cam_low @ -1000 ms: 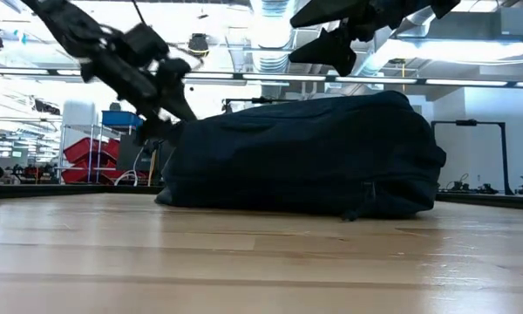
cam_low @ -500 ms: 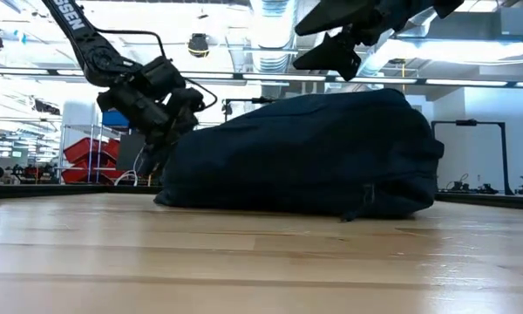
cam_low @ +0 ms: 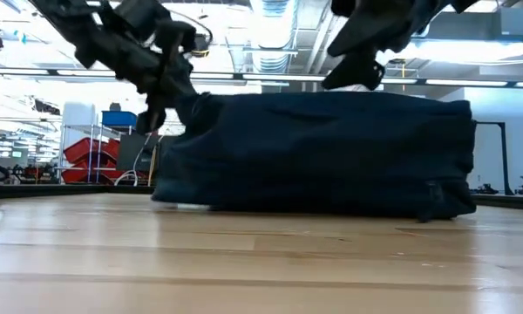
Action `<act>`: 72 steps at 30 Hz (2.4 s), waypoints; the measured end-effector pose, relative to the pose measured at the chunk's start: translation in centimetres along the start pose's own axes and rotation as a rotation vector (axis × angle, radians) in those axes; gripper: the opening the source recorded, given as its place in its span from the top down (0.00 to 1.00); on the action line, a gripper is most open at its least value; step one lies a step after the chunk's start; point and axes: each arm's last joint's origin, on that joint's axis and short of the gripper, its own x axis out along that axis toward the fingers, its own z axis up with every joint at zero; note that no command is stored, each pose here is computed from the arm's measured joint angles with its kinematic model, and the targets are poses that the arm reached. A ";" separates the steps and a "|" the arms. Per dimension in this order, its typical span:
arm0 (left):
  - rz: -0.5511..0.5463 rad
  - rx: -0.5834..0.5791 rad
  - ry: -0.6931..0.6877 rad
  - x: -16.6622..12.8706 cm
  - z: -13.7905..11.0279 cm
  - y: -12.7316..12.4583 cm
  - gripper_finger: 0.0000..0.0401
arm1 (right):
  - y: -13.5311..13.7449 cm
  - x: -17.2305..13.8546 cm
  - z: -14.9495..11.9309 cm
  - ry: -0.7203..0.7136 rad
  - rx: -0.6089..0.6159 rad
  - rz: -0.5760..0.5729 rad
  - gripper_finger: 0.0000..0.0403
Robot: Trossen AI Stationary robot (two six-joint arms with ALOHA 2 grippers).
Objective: Unpack backpack
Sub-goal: Open the dark blue backpack
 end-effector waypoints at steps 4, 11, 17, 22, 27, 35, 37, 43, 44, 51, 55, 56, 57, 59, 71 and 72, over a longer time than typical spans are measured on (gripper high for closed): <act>0.007 0.004 -0.038 -0.2 -0.8 -1.2 1.00 | 1.3 -1.2 -0.1 -0.013 0.001 0.050 0.33; 0.063 0.042 -0.097 -0.3 -0.4 -0.8 1.00 | 1.4 -2.4 -1.6 0.166 0.050 0.085 0.61; 0.076 0.062 -0.084 -0.3 -0.4 -0.6 1.00 | 0.9 -2.4 -2.8 0.302 0.083 0.049 0.97; 0.066 0.070 -0.048 -0.2 -1.3 -1.2 1.00 | -1.9 -2.4 -2.3 0.300 0.115 -0.056 1.00; 0.041 0.088 -0.070 0.1 -2.3 -2.5 1.00 | -5.8 -2.8 -1.1 0.249 0.127 -0.160 1.00; 0.048 0.142 -0.197 0.0 -1.7 -3.1 1.00 | -9.8 -4.2 1.3 0.088 0.169 -0.275 1.00; 0.062 0.144 -0.241 -0.1 -1.0 -2.7 1.00 | -8.8 -5.1 3.0 0.020 0.138 -0.251 1.00; 0.069 0.124 -0.299 -0.4 0.4 -2.0 1.00 | -3.0 -6.6 6.2 -0.104 -0.127 -0.132 1.00; 0.069 0.123 -0.305 -0.4 0.5 -2.0 1.00 | -2.1 -6.4 6.3 -0.124 -0.167 -0.121 1.00; 0.032 0.122 -0.374 -0.6 1.1 -2.3 1.00 | 0.7 -2.9 6.2 -0.164 -0.082 -0.044 0.98; 0.016 0.145 -0.400 -0.7 1.3 -2.6 1.00 | 0.4 0.5 5.7 -0.127 0.226 -0.015 0.91; 0.019 0.154 -0.399 -0.7 1.3 -2.5 1.00 | 0.6 1.4 5.6 -0.126 0.286 -0.004 0.88; 0.022 0.164 -0.398 -0.7 1.3 -2.5 1.00 | 0.8 2.3 5.5 -0.127 0.342 0.008 0.85; 0.031 0.180 -0.393 -0.7 1.2 -2.5 1.00 | 1.2 4.2 5.1 -0.134 0.421 0.037 0.80; 0.049 0.281 -0.366 -0.5 0.8 -2.6 1.00 | 1.0 8.2 4.1 -0.202 0.688 -0.019 0.46; 0.052 0.284 -0.360 -0.5 0.8 -2.6 1.00 | 1.0 7.9 4.2 -0.208 0.688 -0.014 0.44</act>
